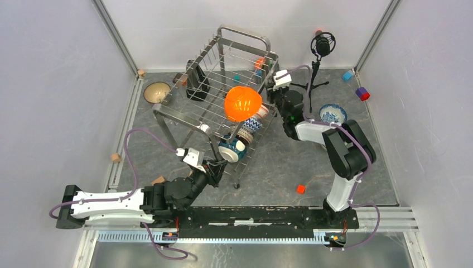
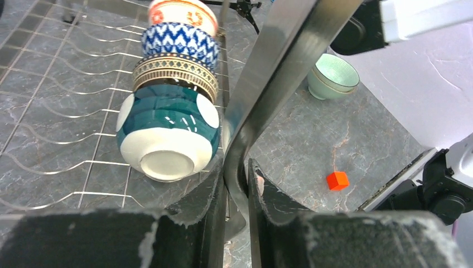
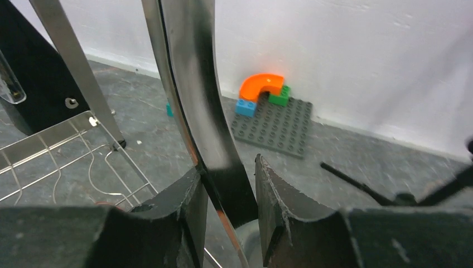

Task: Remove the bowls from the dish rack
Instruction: Adjust the dish rack at the center of the board.

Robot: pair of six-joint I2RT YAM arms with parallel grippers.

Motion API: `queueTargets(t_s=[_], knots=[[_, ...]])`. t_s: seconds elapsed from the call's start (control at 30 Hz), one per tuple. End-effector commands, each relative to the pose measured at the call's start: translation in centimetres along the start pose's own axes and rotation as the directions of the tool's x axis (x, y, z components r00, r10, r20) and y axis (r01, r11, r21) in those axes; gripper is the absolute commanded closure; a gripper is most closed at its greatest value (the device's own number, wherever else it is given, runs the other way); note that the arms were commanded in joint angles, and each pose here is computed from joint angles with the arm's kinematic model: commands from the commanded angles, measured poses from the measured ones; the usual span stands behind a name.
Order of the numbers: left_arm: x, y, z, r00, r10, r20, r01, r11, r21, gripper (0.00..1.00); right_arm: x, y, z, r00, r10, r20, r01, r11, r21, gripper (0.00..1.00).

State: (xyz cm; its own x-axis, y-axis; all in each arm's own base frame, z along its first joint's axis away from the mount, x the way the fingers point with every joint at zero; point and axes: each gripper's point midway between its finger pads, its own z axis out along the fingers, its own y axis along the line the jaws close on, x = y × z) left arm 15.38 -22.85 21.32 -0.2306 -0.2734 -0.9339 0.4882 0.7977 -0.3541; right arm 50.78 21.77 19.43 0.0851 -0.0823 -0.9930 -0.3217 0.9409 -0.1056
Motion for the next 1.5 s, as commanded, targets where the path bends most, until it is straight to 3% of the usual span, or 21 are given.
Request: queueTargets(t_s=[0.0,0.27,0.63,1.0,1.47], knots=[[-0.3,4.2,-0.6,0.999,0.049,0.022,-0.044,0.982,-0.183,0.96,-1.8,-0.4,-3.7,0.983,0.181,0.021,-0.182,0.983,0.04,1.0],[-1.8,6.7,-1.5,0.995,0.077,0.068,-0.054,0.955,-0.291,0.96,0.1,-1.1,-10.9,0.971,0.228,-0.074,-0.221,0.971,0.088,1.0],[-2.6,9.1,-0.8,0.969,0.237,0.076,-0.174,0.864,-0.472,0.98,1.7,-0.5,-18.4,0.947,0.283,-0.155,-0.268,0.957,0.107,1.0],[-2.0,10.1,2.2,0.986,0.138,0.093,-0.083,0.894,-0.441,0.98,3.1,1.7,-22.0,0.918,0.317,-0.239,-0.323,0.946,0.016,1.0],[-1.8,13.1,3.0,0.991,0.102,0.082,-0.043,0.848,-0.528,0.98,3.3,6.0,-25.8,0.897,0.326,-0.3,-0.383,0.91,-0.157,1.0]])
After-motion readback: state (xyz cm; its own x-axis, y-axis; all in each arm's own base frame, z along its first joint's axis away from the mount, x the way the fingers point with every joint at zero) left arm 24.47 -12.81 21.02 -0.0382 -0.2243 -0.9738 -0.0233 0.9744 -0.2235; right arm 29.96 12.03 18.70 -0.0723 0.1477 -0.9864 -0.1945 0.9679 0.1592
